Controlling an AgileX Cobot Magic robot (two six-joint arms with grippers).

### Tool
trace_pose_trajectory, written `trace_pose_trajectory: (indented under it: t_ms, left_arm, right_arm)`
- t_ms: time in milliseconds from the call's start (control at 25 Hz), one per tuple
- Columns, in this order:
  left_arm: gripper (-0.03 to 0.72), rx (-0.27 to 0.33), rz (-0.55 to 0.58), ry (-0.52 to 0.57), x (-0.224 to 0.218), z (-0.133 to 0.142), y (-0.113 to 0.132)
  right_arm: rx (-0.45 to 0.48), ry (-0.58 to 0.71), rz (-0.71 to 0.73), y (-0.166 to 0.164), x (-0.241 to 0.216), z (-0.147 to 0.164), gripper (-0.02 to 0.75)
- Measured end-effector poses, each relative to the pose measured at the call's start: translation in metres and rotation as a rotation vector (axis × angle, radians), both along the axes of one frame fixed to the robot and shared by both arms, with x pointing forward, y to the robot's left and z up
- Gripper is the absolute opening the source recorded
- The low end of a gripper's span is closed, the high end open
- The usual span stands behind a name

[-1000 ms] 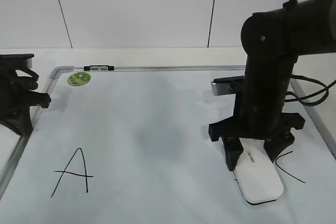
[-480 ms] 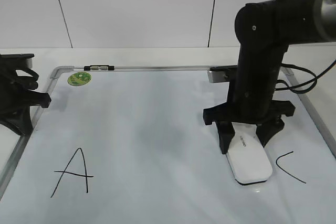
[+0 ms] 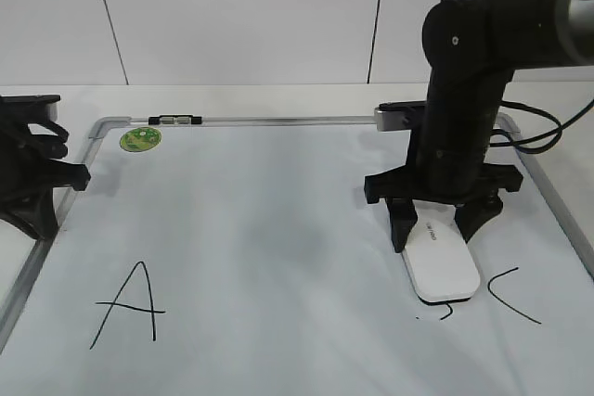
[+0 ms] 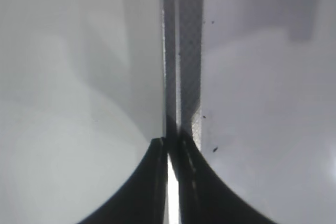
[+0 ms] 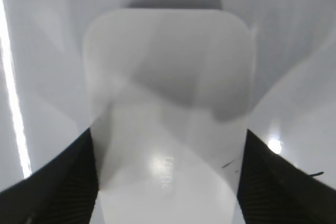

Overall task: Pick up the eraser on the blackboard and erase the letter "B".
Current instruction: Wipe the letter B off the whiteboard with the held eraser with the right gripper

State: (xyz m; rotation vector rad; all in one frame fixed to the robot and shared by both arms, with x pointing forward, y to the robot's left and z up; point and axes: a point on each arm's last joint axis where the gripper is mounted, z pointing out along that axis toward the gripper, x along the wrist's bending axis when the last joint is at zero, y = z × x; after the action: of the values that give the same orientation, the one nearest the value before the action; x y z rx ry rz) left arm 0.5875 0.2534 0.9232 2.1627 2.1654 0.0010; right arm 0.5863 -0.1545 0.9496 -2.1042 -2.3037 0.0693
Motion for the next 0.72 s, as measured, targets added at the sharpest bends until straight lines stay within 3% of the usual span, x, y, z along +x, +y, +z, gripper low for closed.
trace_pose_trajectory:
  t_ms: [320, 480, 720]
  left_arm:
    - [0.020, 0.000, 0.000, 0.002, 0.000, 0.000, 0.000]
    - [0.020, 0.000, 0.000, 0.002, 0.000, 0.000, 0.000]
    - [0.020, 0.000, 0.000, 0.002, 0.000, 0.000, 0.000]
  right_arm:
    - [0.007, 0.009, 0.094, 0.025, -0.012, 0.000, 0.540]
    - [0.087, 0.056, 0.147, 0.049, -0.025, -0.001, 0.540]
    - [0.150, 0.071, 0.159, 0.054, -0.032, 0.006, 0.540]
